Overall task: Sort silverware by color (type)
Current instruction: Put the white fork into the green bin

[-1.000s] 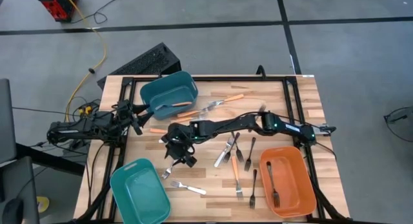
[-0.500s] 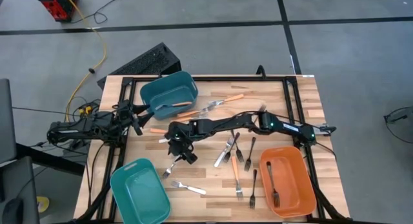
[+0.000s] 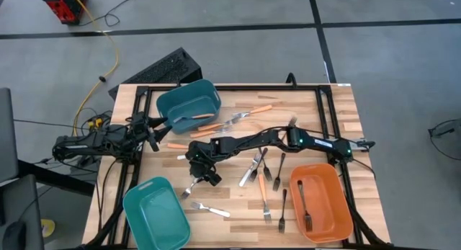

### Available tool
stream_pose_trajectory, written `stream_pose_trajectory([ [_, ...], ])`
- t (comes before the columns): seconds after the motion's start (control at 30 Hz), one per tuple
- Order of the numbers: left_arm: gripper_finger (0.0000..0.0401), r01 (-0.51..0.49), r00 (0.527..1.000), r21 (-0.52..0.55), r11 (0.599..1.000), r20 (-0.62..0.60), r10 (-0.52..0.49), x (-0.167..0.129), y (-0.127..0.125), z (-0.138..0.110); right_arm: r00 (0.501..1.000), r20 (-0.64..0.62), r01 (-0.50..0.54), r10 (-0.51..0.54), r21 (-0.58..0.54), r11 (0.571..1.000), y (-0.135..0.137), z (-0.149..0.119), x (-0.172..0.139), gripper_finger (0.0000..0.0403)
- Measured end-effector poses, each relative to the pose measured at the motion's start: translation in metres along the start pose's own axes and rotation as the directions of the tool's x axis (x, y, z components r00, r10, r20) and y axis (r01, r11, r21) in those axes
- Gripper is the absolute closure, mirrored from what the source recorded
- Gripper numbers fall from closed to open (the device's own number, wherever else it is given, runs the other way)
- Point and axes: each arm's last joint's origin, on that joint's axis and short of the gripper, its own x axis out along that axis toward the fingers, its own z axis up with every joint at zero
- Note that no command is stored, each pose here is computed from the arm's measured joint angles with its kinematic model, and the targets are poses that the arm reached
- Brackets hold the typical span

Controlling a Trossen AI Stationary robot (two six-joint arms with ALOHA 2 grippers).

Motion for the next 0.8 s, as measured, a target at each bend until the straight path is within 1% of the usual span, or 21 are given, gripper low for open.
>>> stream_pose_trajectory([
  [0.1,0.0166,0.000,1.000,0.001,1.000,-0.001,0.000,0.000,0.000,0.000,1.000,-0.014,0.009,-0.008,0.047,0.999,-0.001,-0.001,-0.001,0.0168],
  [0.2,0.0166,-0.001,1.000,0.001,1.000,-0.002,0.001,0.000,0.000,0.000,0.998,-0.054,0.039,-0.034,0.091,0.995,-0.003,-0.005,-0.002,0.0187],
  [0.27,0.0166,-0.002,1.000,0.004,1.000,-0.006,0.002,0.000,0.000,-0.001,0.997,-0.075,0.038,-0.030,0.107,0.994,-0.005,-0.009,-0.004,0.0203],
  [0.63,0.0166,-0.002,1.000,0.004,1.000,-0.006,0.002,0.000,0.000,-0.001,0.993,-0.118,0.044,-0.029,0.125,0.991,-0.007,-0.015,-0.007,0.0308],
  [0.7,0.0166,-0.002,1.000,0.004,1.000,-0.006,0.002,0.000,0.000,-0.001,0.991,-0.130,0.047,-0.031,0.128,0.991,-0.007,-0.015,-0.007,0.0320],
  [0.8,0.0166,-0.002,1.000,0.005,1.000,-0.006,0.002,0.000,0.000,-0.001,0.987,-0.155,0.064,-0.044,0.132,0.989,-0.007,-0.016,-0.008,0.0324],
])
